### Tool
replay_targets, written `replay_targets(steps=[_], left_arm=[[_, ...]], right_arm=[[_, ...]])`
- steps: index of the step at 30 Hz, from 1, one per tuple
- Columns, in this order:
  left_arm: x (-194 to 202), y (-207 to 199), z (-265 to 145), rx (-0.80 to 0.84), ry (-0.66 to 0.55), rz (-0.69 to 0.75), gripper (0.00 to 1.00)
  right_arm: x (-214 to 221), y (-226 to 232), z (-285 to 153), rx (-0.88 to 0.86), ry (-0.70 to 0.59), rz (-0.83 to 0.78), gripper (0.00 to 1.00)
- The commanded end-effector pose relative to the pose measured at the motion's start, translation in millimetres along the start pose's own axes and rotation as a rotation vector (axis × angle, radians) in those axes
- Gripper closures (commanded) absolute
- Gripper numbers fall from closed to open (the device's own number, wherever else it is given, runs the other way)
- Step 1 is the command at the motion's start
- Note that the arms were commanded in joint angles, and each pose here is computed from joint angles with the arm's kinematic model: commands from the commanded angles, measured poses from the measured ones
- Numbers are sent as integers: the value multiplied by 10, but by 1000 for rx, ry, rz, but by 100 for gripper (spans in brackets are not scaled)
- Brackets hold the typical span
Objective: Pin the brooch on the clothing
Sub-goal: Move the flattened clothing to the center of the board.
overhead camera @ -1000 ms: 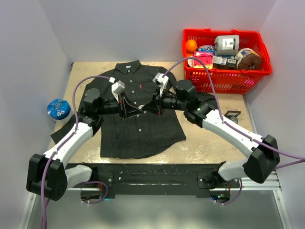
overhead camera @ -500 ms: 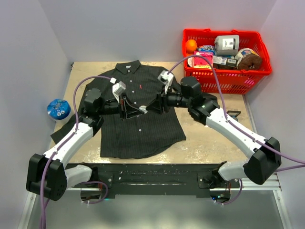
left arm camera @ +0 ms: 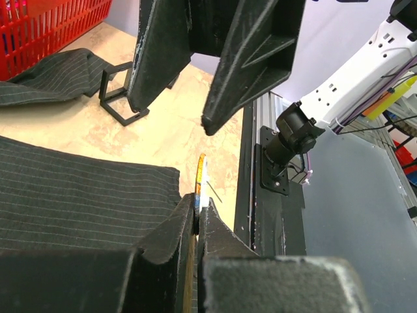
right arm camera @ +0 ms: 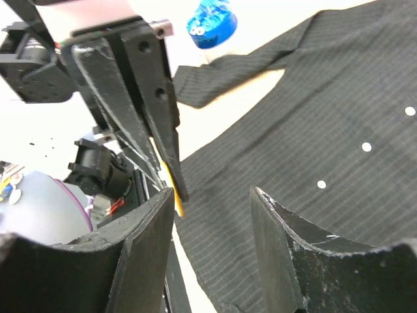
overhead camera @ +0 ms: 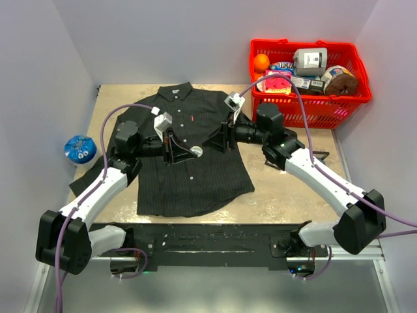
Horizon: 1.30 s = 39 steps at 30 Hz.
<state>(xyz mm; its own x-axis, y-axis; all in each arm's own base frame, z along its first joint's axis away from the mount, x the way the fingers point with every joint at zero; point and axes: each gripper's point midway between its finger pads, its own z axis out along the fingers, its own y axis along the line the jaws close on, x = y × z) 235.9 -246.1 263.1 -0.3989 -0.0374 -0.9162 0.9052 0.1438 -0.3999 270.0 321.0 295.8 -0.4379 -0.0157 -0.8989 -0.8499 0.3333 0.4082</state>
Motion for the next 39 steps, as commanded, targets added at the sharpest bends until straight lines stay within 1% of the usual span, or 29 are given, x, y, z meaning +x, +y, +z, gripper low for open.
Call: replay_targets(steps=[1, 7, 11, 12, 13, 14, 15, 16, 17, 18, 19, 20, 21, 23, 24, 27, 31, 34, 39], left_arm=[[-126, -27, 26, 20, -11, 49, 100], [-127, -1, 29, 7, -12, 46, 100], [-139, 61, 29, -28, -10, 51, 100], [-149, 155, 27, -79, -13, 54, 100], [-55, 227, 6, -123, 21, 9, 100], [-98, 302, 3, -155, 29, 48, 100], [-105, 446, -24, -238, 30, 46, 100], [-13, 540, -61, -298, 64, 8, 100], [-24, 652, -94, -356, 83, 35, 100], [12, 867, -196, -494, 105, 28, 100], [129, 943, -260, -565, 155, 5, 100], [148, 1049, -322, -635, 186, 34, 100], [170, 1243, -482, -788, 210, 49, 100], [277, 1321, -575, -881, 274, 58, 100], [297, 1393, -667, -958, 293, 68, 100], [316, 1472, -799, -1050, 327, 69, 100], [275, 1532, -892, -1118, 341, 74, 100], [186, 1543, -827, -1102, 324, 71, 100], [139, 1625, -709, -1072, 337, 52, 100]], right_arm=[[-125, 204, 9, -79, -45, -38, 46], [-39, 216, 96, -91, -24, -31, 46], [-12, 185, 131, -62, -18, -31, 46], [0, 134, 135, -38, -18, -25, 46], [-3, 98, 139, -14, -20, -21, 46], [-40, -12, 140, 49, -34, -19, 44], [-16, -72, 130, 84, -24, -10, 43], [-13, -123, 134, 113, -24, -7, 42], [-14, -200, 127, 153, -29, -1, 41], [-13, -311, 114, 219, -35, 9, 41], [-15, -396, 98, 265, -41, 16, 40], [-23, -446, 93, 297, -48, 16, 40], [27, -567, 64, 364, -37, 26, 40], [59, -625, 64, 408, -27, 26, 40], [111, -662, 71, 429, -12, 25, 40], [133, -702, 88, 468, -3, 20, 39], [215, -884, 141, 541, 27, 32, 38], [242, -1027, 182, 593, 36, 34, 38], [545, -1300, 316, 650, 98, 49, 38]])
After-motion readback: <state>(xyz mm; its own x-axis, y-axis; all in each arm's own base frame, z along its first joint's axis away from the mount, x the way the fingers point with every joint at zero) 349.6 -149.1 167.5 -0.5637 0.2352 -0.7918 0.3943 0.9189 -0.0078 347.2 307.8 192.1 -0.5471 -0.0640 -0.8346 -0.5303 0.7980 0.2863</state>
